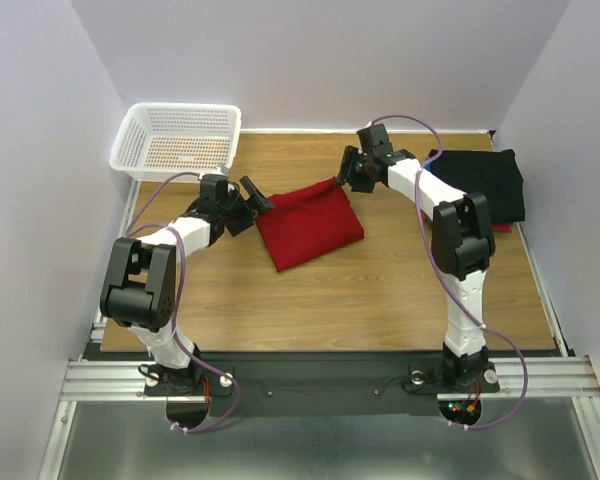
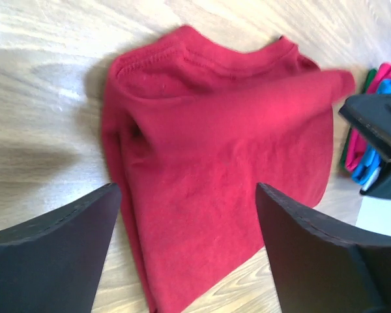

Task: Fold and stack the t-shirts
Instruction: Fold the tshirt

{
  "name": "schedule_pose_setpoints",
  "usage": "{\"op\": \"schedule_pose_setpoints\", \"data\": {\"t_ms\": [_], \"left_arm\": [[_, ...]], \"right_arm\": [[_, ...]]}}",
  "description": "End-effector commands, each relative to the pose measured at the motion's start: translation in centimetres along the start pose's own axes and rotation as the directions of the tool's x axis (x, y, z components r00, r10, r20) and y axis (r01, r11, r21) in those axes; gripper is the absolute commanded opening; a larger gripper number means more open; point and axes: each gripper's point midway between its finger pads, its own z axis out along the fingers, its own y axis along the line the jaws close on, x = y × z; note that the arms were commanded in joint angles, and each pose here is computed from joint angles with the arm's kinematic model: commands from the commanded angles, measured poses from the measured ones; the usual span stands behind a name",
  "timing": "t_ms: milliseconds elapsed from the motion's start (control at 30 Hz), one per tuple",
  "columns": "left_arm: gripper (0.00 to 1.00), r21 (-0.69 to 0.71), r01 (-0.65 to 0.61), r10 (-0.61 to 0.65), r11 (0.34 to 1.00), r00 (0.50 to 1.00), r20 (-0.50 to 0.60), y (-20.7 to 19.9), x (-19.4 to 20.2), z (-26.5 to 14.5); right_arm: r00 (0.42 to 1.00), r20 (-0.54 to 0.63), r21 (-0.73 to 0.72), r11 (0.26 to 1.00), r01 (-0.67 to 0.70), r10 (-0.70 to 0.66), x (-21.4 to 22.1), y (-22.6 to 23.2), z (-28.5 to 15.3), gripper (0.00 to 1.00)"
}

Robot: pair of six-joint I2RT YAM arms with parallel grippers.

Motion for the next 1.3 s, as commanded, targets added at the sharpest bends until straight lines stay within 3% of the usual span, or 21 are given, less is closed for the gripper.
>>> {"op": "schedule_pose_setpoints", "data": {"t_ms": [0,167,300,333,367,433,467,567,667,800,1000,1267], "left_arm": [[0.98,0.105,-0.066,0.056,0.992,0.994,0.098,-4.1,-3.7,-1.3],[0.99,0.148,-0.091,0.073,0.985,0.990,0.124,-5.6,-3.7,-3.3],[0.98,0.162,-0.100,0.081,0.982,0.989,0.121,-5.9,-3.0,-3.6],[0.98,0.168,-0.098,0.080,0.981,0.991,0.111,-5.9,-2.7,-3.5],[0.98,0.174,-0.096,0.079,0.980,0.992,0.100,-5.9,-2.6,-3.2],[0.98,0.188,-0.100,0.084,0.977,0.992,0.092,-6.2,-2.5,-2.8],[0.98,0.182,-0.096,0.082,0.979,0.993,0.080,-5.9,-2.3,-2.2],[0.98,0.176,-0.095,0.088,0.980,0.995,0.051,-5.6,-2.1,-0.8],[0.98,0.194,-0.104,0.097,0.975,0.994,0.048,-6.1,-2.4,0.2],[0.98,0.170,-0.116,0.112,0.979,0.993,0.031,-5.1,-2.6,2.7],[0.98,0.124,-0.101,0.104,0.987,0.994,-0.019,-3.0,-1.8,5.8],[0.98,0.068,-0.070,0.074,0.995,0.995,-0.061,0.1,-0.2,6.7]], "right_arm": [[0.995,0.091,-0.085,0.996,0.040,-0.032,-3.6,2.1,-2.0,0.73],[0.990,0.100,-0.157,0.981,0.113,-0.098,-3.4,3.5,-5.6,0.91],[0.992,0.037,-0.310,0.942,0.128,-0.123,-1.2,5.5,-7.9,0.90],[0.992,0.016,-0.349,0.929,0.123,-0.125,-0.3,5.8,-7.9,0.88],[0.992,-0.002,-0.390,0.913,0.117,-0.128,0.3,6.4,-8.2,0.78],[0.991,-0.037,-0.492,0.865,0.097,-0.132,1.4,8.0,-8.4,0.55],[0.991,-0.047,-0.504,0.859,0.087,-0.128,1.5,8.2,-8.2,0.37],[0.988,-0.073,-0.538,0.840,0.076,-0.137,1.5,9.2,-6.6,0.23],[0.982,-0.136,-0.553,0.833,0.035,-0.132,2.4,9.2,-3.7,0.18],[0.990,-0.110,-0.495,0.869,0.025,-0.092,0.9,8.6,0.2,0.13],[0.987,-0.158,-0.363,0.928,-0.088,0.032,1.1,3.0,6.7,0.11],[0.974,-0.222,-0.297,0.949,-0.105,0.038,4.1,-1.4,9.1,0.11]]}}
